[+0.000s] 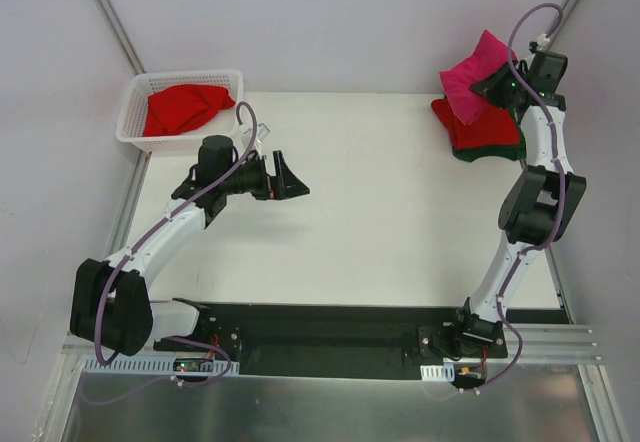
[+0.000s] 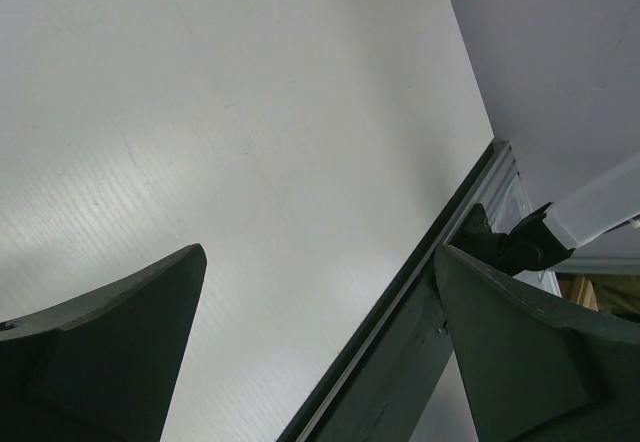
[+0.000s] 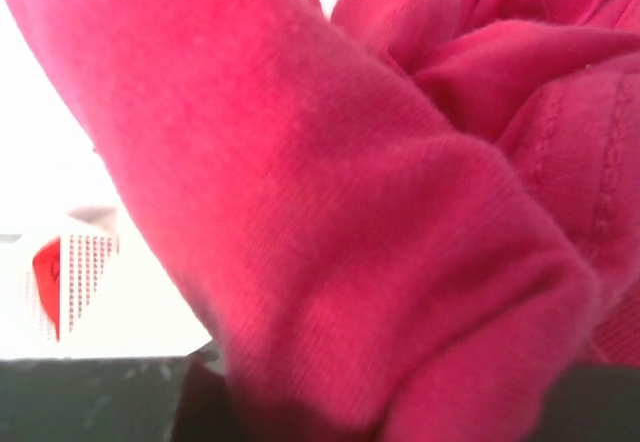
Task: Fold and stack the t-shirts
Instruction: Put the neatly folded tshirt into the corner of the board with the right arm
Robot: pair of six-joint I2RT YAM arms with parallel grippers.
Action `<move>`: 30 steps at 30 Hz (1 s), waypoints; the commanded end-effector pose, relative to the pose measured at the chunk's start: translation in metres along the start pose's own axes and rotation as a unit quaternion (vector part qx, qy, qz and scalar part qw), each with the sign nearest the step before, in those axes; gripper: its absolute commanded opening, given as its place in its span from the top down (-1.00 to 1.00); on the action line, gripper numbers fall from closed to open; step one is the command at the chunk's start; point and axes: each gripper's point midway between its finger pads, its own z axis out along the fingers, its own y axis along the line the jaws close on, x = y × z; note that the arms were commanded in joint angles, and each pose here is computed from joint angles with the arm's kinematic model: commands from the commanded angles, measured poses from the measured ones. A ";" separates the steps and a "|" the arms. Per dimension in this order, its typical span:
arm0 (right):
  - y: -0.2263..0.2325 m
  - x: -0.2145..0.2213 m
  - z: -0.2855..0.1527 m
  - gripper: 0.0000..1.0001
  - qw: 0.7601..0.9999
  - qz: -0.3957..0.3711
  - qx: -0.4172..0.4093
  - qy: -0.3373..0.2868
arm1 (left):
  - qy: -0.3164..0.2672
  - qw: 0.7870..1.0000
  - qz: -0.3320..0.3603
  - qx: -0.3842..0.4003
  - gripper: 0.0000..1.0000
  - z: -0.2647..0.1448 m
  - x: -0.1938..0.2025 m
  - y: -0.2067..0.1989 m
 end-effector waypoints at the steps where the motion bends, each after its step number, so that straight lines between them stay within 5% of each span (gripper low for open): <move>1: -0.006 -0.038 -0.007 0.99 0.999 0.006 -0.026 -0.040 | -0.017 1.000 0.009 0.005 -0.99 -0.003 -0.009 0.000; 11: -0.065 -0.033 0.007 0.99 0.999 0.038 -0.007 -0.038 | -0.009 1.000 -0.004 0.001 -0.99 0.006 -0.009 0.013; 30: -0.099 -0.012 0.036 0.99 0.997 0.072 -0.003 -0.022 | -0.005 1.000 -0.017 -0.003 -0.97 0.012 -0.012 0.025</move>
